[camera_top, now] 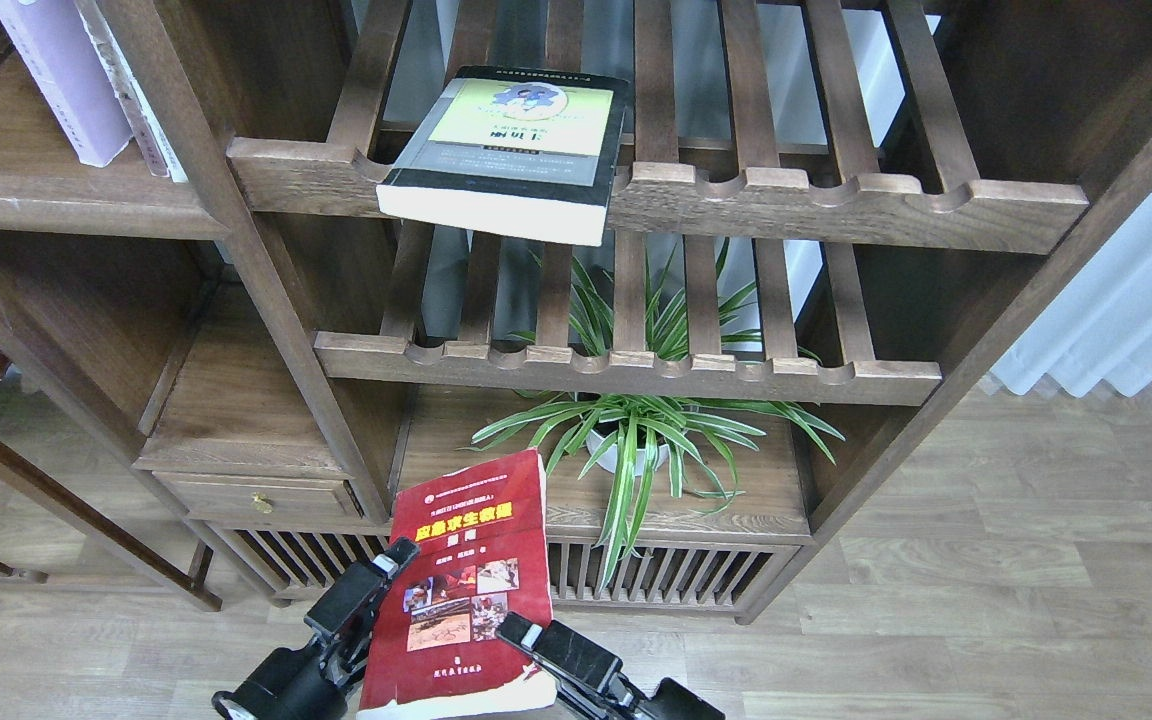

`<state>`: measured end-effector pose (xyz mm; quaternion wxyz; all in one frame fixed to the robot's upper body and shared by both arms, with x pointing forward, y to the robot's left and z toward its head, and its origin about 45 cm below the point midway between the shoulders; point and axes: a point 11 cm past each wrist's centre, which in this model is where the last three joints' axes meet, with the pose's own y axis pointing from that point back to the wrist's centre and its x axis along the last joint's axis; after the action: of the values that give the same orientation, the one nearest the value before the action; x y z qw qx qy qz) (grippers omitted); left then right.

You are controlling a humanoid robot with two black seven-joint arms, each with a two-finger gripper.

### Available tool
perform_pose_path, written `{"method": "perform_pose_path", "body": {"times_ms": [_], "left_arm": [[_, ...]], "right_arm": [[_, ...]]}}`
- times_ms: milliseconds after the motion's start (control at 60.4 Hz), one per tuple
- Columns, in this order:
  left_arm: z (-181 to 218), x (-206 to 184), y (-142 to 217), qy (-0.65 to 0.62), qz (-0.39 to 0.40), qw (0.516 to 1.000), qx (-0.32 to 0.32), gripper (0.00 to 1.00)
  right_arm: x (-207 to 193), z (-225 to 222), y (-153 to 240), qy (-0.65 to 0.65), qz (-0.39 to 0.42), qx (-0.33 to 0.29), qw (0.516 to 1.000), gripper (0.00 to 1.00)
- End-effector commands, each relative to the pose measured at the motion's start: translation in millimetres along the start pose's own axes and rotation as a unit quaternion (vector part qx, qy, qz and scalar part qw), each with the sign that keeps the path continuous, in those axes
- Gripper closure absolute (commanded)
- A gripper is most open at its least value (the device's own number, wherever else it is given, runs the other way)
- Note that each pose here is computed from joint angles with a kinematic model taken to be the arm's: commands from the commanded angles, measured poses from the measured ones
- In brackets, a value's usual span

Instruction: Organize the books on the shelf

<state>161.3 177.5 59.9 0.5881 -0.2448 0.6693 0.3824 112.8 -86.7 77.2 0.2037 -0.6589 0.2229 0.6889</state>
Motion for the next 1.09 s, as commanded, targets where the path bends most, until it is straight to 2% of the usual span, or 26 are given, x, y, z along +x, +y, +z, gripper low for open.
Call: {"method": "perform_pose_path", "body": {"times_ms": [0, 248, 530, 662, 861, 1076], "left_arm": [[-2.6, -2.5, -3.3, 0.003, -0.005, 1.0, 0.002, 0.09], [-0.7, -13.7, -9.3, 0.047, -0.018, 0.999, -0.01, 0.09], [-8.2, -10.1, -6.2, 0.045, -0.008, 0.999, 0.012, 0.09], [4.9, -1.5, 8.9, 0.027, 0.014, 0.999, 0.01, 0.06], [24.1, 6.7, 54.6, -0.006, 0.061, 0.998, 0.022, 0.03], [27.6, -0.2, 57.7, -0.008, 0.056, 0.998, 0.012, 0.03]], "right_arm": [[0.3, 0.9, 0.2, -0.001, 0.001, -0.001, 1.0, 0.96], [0.5, 1.4, 0.5, -0.001, 0.001, -0.001, 1.0, 0.96], [-0.1, -0.2, 0.5, -0.002, 0.0, 0.003, 1.0, 0.96], [-0.4, -0.2, 0.1, -0.003, -0.001, 0.001, 1.0, 0.97], [-0.8, -4.9, -0.8, 0.021, 0.002, -0.03, 0.999, 0.97], [-4.9, 1.8, -11.1, 0.033, -0.006, -0.068, 0.997, 0.98]]}}
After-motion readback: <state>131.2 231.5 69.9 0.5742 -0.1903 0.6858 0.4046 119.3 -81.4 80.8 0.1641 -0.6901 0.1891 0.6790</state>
